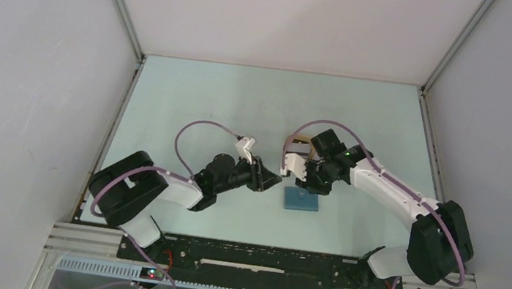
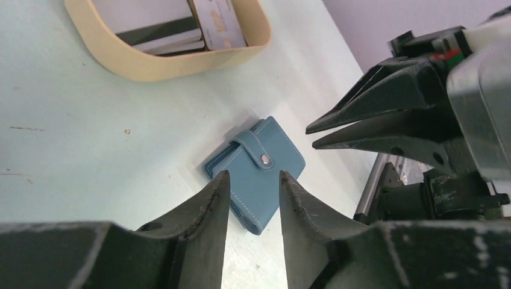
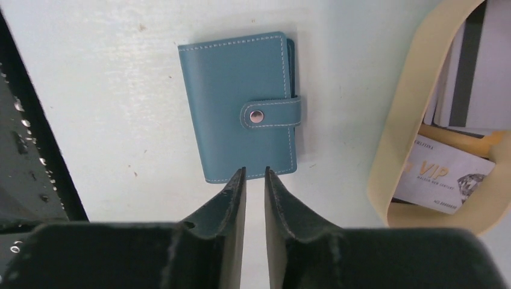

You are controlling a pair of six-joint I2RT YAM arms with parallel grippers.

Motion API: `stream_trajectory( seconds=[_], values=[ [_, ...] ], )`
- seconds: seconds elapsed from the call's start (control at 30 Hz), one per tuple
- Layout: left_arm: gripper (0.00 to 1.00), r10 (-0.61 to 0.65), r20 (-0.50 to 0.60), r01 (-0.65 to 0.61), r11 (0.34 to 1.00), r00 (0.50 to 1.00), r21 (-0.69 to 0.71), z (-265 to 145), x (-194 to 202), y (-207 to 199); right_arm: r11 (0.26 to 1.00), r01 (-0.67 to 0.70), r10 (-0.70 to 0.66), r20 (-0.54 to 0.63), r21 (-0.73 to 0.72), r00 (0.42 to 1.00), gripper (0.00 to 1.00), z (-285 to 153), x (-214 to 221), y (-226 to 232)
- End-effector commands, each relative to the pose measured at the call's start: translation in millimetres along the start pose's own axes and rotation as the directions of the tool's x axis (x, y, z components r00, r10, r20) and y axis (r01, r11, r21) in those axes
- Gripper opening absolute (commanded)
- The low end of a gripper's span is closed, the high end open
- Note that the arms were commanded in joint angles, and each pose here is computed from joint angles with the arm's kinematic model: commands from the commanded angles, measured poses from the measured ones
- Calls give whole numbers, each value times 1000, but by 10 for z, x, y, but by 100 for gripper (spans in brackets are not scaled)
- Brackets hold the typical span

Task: Put the credit cards into the card holder

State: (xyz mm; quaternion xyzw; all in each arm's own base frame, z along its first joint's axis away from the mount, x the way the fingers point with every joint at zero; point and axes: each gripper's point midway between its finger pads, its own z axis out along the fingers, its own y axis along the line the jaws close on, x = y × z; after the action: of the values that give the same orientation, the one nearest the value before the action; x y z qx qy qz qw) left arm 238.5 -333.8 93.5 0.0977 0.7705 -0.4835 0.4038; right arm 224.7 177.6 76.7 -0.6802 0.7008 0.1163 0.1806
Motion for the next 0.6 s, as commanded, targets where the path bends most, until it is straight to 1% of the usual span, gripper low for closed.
stream_trajectory(
  seconds=[0.0, 0.03, 0.1, 0.2, 0.27, 0.37, 0.47, 0.5, 0.57],
  values=[
    [42, 116, 118, -118, 993, 986, 10, -174, -286, -107, 998, 2, 6, 153, -58, 988, 20, -67, -235, 114],
    [42, 130, 136, -133, 991, 982, 9, -211, -326, -123, 998, 1, 9, 147, -66, 989, 16, -24, -235, 119],
    [44, 153, 159, -155, 988, 975, 4, -290, -364, -134, 998, -2, 9, 112, -68, 994, 11, 74, -212, 112],
    [45, 184, 197, -189, 982, 963, 5, -411, -435, -180, 997, 9, -3, 70, -80, 998, 10, 152, -162, 133],
    [47, 215, 224, -222, 975, 951, 8, -500, -489, -223, 997, 20, -14, 84, -72, 996, 10, 98, -184, 131],
    [48, 292, 251, -299, 954, 923, -9, -645, -580, -276, 994, 71, -54, 185, -83, 981, 10, -120, -310, 223],
    [54, 366, 280, -373, 927, 887, -32, -823, -712, -359, 986, 155, -129, 314, -61, 941, 11, -395, -451, 350],
    [57, 392, 293, -401, 915, 872, -32, -886, -752, -406, 982, 185, -159, 346, -43, 925, 13, -469, -481, 381],
    [64, 441, 319, -456, 889, 839, -31, -1013, -825, -496, 978, 207, -181, 384, -25, 906, 24, -534, -484, 430]
  ],
)
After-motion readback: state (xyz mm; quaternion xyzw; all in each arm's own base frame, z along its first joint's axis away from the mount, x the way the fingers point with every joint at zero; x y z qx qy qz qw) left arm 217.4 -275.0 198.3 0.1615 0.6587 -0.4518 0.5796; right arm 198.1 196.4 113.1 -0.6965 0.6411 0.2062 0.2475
